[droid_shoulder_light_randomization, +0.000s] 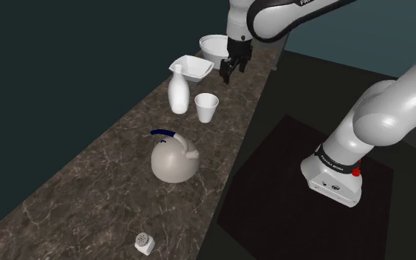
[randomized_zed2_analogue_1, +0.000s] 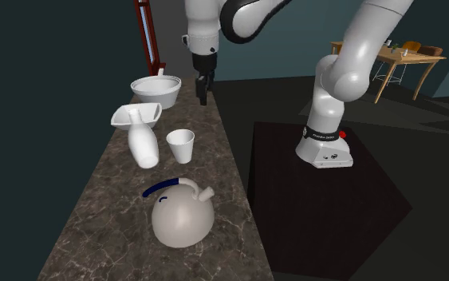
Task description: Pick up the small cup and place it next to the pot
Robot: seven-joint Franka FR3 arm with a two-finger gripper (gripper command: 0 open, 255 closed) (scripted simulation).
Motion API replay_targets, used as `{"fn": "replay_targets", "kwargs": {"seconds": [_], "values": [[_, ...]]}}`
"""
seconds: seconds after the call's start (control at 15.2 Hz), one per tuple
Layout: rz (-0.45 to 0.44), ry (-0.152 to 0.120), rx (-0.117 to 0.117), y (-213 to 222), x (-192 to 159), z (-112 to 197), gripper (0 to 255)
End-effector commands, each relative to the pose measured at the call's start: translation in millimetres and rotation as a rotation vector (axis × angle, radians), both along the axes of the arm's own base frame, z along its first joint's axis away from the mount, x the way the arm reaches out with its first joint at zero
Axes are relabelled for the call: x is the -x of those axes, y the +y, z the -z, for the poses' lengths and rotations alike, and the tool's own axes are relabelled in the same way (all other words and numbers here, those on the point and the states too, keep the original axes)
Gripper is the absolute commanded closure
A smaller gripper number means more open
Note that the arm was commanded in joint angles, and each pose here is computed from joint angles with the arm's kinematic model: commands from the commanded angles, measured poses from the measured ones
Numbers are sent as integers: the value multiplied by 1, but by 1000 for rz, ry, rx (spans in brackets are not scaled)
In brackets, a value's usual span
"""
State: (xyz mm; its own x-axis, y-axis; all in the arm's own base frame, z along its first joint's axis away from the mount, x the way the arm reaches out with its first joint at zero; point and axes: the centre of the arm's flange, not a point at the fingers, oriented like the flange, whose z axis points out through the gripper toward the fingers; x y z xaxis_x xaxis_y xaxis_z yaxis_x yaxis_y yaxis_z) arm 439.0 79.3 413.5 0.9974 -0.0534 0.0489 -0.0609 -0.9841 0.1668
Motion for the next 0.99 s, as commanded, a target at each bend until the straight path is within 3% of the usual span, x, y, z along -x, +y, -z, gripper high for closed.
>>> {"fn": "replay_targets", "kwargs": {"seconds": [0.0, 0.92], "values": [[4, -2, 5, 8, -12, 21, 0], [34, -13, 44, 56, -117, 168, 0]]}}
